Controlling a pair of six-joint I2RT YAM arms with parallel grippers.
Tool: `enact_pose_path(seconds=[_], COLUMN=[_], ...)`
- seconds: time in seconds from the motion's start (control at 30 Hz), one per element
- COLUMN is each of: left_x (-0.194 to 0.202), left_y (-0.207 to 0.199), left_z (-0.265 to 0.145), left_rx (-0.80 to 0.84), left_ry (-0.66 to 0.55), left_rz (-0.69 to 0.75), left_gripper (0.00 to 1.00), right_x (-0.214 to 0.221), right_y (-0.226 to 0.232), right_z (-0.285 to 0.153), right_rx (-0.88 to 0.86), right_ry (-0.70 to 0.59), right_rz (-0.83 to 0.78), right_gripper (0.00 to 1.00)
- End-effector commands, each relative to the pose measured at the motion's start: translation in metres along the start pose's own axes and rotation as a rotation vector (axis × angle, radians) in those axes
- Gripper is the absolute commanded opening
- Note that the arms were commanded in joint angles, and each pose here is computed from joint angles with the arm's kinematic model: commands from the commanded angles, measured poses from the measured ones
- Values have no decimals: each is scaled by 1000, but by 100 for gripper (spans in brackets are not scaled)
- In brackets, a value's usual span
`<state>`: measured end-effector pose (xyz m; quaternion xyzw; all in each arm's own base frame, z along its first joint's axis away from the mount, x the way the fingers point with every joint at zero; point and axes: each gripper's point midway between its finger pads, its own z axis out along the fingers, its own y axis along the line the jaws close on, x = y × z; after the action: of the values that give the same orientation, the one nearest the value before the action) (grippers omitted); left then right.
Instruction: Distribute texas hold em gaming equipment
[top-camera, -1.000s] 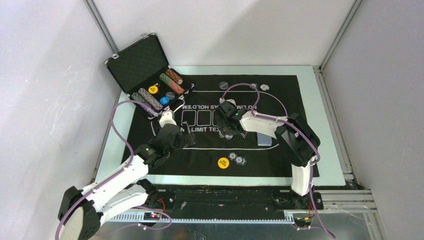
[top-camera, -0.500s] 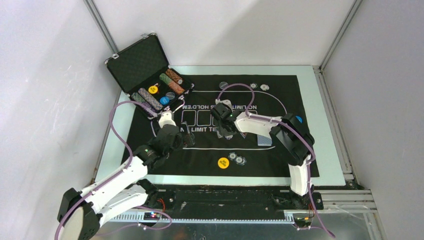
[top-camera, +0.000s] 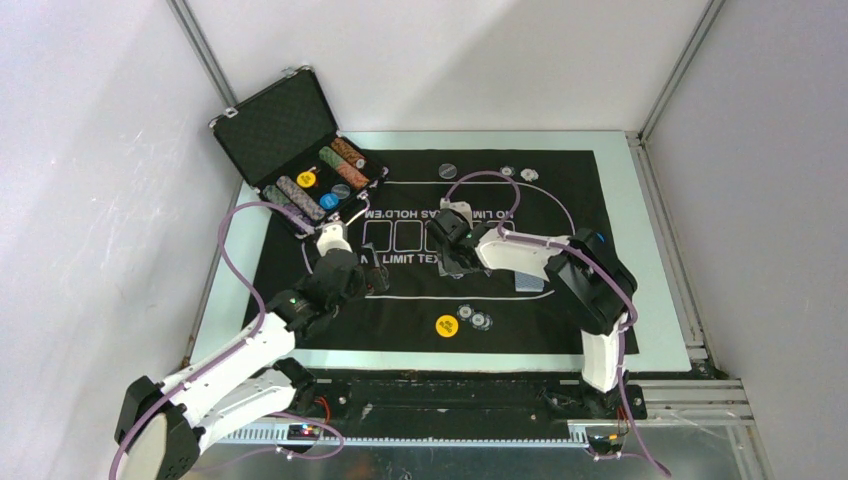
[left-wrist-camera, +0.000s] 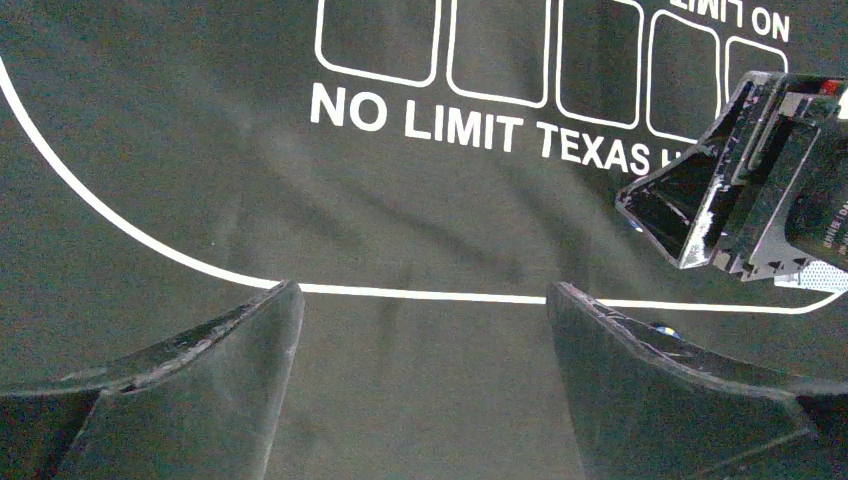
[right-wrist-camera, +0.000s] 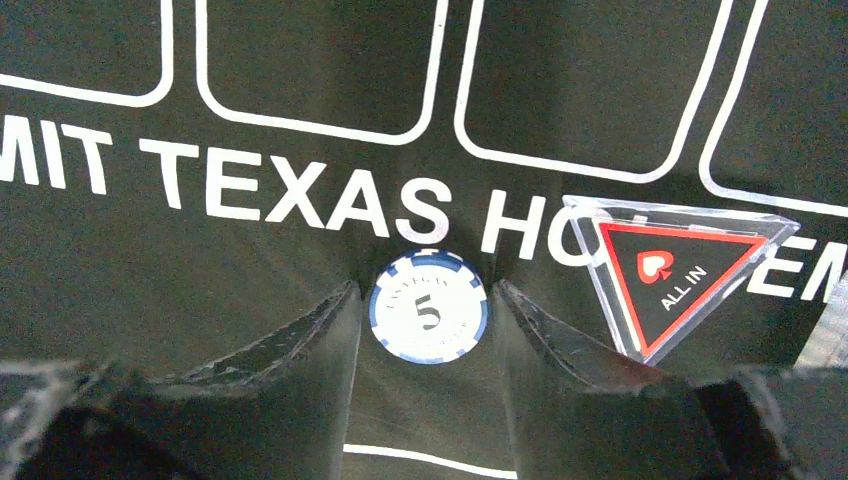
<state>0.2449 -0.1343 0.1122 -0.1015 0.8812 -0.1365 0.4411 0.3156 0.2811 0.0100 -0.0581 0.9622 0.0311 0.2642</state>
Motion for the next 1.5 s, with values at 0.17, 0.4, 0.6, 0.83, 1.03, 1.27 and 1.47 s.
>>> enact_pose_path(seconds=[0.17,0.4,0.6,0.83,1.03,1.27,1.47], left_x=[-2,-3,-3,-4,-5,-5,-5], left_y=[7,8,8,8,9,10,8], left_z=[1,2,1,0,-1,-2,-2], left_rx=[-27,-31,-33,-31,-32,-32,-25], left_ry=[-21,-23,-26,-30,-36,-39,-38], left_rz=[14,12,11,7,4,4,2], left_gripper=[98,98,98,98,98,98,98], right_x=[44,46,39,5,-11,-6,24], right_y=[-41,-31,-23,-15,-12,-17,-42], right_z=[3,9,3,-27,-51,-63,-78], right_rx=[128,80,40,7,-15,-30,-27], right_ry=[111,119,80,-50,-118,-120,-85], right_rz=[-35,-37,-27,-37,-42,-35,6], right_gripper=[48,39,26,12,8,6,5])
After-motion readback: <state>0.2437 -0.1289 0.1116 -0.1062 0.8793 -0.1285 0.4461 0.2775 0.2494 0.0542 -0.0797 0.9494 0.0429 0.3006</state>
